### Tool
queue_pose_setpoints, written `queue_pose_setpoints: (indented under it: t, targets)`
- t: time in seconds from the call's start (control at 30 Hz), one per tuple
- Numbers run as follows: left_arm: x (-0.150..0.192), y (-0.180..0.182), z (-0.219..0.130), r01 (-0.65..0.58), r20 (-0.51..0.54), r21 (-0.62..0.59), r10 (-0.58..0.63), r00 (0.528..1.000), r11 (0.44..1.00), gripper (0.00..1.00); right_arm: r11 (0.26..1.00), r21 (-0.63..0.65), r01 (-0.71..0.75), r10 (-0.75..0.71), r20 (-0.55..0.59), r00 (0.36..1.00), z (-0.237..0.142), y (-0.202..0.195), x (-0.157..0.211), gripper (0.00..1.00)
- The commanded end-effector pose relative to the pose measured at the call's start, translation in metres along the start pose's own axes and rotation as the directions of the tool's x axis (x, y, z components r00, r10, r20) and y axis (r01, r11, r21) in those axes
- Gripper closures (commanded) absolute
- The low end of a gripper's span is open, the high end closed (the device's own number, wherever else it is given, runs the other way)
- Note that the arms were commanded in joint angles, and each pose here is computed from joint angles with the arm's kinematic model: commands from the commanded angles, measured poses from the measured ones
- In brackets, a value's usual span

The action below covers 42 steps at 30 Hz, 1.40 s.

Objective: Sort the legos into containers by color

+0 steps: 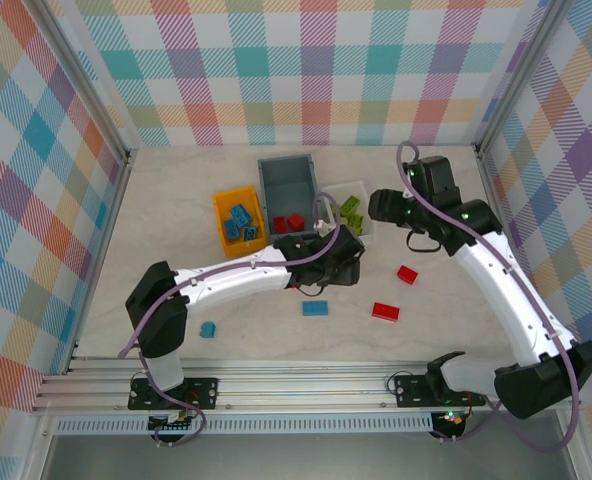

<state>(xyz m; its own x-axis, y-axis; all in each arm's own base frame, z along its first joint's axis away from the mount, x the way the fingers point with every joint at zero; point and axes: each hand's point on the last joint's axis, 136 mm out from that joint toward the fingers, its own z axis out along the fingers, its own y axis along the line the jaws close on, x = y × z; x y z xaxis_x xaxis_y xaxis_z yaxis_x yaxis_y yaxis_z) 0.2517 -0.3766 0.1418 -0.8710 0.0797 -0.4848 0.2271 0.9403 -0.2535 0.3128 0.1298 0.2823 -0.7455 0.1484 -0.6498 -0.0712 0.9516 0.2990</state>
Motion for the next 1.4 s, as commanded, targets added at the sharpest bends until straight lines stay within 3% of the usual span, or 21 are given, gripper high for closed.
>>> queue_pose_setpoints:
  t: [0.0,0.1,0.23,0.33,0.53,0.67,0.8,1.07,1.37]
  targets:
    - [0.037,0.022,-0.006,-0.138,-0.090,-0.063,0.132,0.987,0.988,0.30,0.992,-0.130,-0.001,-0.013,-0.105,0.994,-0.016,0.014,0.034,0.23]
    - [0.062,0.019,-0.002,-0.349,-0.161,0.009,0.346,0.925,0.937,0.29,0.984,-0.179,-0.014,-0.009,-0.126,0.992,-0.031,0.017,0.050,0.20]
    - [0.081,0.027,0.005,-0.603,-0.203,0.083,0.606,0.769,0.793,0.27,0.972,-0.230,-0.047,0.012,-0.151,0.988,-0.047,0.019,0.069,0.19]
    - [0.084,0.035,0.016,-0.702,-0.224,0.101,0.703,0.675,0.705,0.27,0.957,-0.278,-0.083,0.038,-0.162,0.986,-0.054,0.023,0.080,0.17]
    - [0.092,0.044,0.042,-0.763,-0.292,0.132,0.761,0.580,0.633,0.27,0.944,-0.306,-0.124,0.074,-0.170,0.983,-0.066,0.022,0.092,0.17]
    - [0.097,0.051,0.054,-0.770,-0.325,0.126,0.759,0.564,0.626,0.28,0.944,-0.302,-0.130,0.082,-0.168,0.982,-0.069,0.021,0.093,0.17]
    - [0.092,0.056,0.064,-0.769,-0.322,0.084,0.748,0.581,0.634,0.31,0.942,-0.310,-0.132,0.084,-0.163,0.983,-0.069,0.023,0.091,0.17]
    - [0.094,0.056,0.075,-0.750,-0.299,0.070,0.731,0.614,0.658,0.46,0.941,-0.311,-0.134,0.085,-0.166,0.982,-0.067,0.023,0.091,0.17]
    - [0.067,0.050,0.051,-0.744,-0.216,-0.028,0.723,0.656,0.667,0.34,0.942,-0.307,-0.133,0.084,-0.170,0.982,-0.064,0.022,0.093,0.17]
